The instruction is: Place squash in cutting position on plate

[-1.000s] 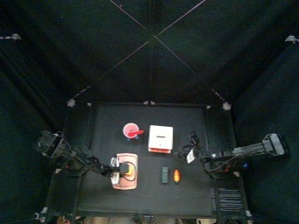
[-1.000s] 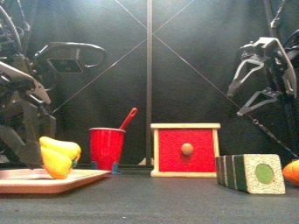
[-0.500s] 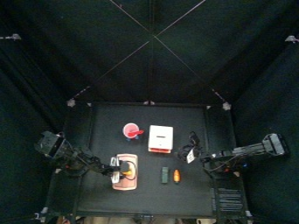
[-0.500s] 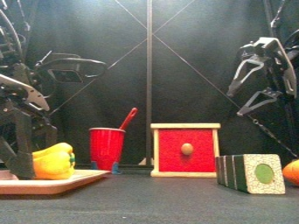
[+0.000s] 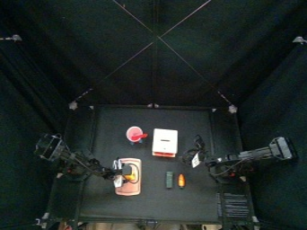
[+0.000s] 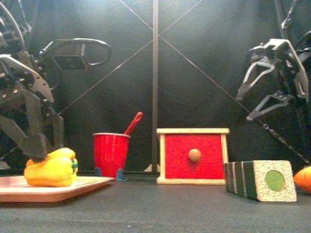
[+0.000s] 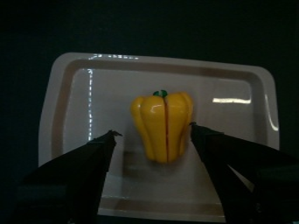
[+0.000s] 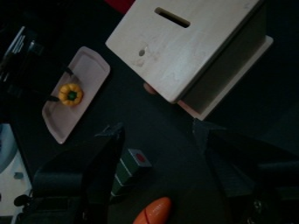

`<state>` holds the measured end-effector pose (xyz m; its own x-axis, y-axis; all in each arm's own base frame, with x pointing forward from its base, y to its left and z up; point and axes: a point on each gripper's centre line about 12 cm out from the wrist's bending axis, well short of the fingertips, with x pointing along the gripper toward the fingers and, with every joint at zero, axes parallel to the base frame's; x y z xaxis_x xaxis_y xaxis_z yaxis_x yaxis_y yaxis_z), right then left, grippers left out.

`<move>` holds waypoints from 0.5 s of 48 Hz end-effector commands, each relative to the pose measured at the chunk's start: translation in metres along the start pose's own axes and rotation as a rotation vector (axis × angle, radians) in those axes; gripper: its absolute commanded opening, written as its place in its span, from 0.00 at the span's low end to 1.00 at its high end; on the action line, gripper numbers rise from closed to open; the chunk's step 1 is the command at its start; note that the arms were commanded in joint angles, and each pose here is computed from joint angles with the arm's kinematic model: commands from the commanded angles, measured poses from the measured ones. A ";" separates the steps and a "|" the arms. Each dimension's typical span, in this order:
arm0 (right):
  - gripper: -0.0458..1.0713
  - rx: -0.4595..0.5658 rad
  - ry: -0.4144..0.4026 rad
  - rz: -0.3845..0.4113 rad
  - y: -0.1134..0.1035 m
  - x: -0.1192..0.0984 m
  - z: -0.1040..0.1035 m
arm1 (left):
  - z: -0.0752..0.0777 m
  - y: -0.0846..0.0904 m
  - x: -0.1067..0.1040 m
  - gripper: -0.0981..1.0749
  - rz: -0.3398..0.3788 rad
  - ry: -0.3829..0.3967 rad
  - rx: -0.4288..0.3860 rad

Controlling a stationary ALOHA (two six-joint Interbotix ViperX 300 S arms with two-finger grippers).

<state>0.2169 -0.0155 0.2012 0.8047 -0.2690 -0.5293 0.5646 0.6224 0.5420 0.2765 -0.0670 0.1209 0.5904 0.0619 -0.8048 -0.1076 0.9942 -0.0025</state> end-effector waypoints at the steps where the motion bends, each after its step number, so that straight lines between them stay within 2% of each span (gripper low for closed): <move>1: 0.89 0.003 -0.008 0.006 0.003 -0.001 0.003 | 0.012 -0.001 -0.011 0.94 -0.013 -0.049 -0.018; 14: 0.89 0.001 -0.010 0.008 0.003 -0.001 0.003 | 0.027 0.005 -0.033 0.94 -0.006 -0.123 -0.069; 24: 0.89 0.003 -0.007 0.005 0.002 -0.001 0.003 | 0.034 0.015 -0.055 0.94 0.027 -0.157 -0.173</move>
<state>0.2169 -0.0155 0.2012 0.8047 -0.2690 -0.5293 0.5646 0.6224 0.5420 0.2676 -0.0553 0.1697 0.6795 0.1016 -0.7266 -0.2148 0.9745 -0.0646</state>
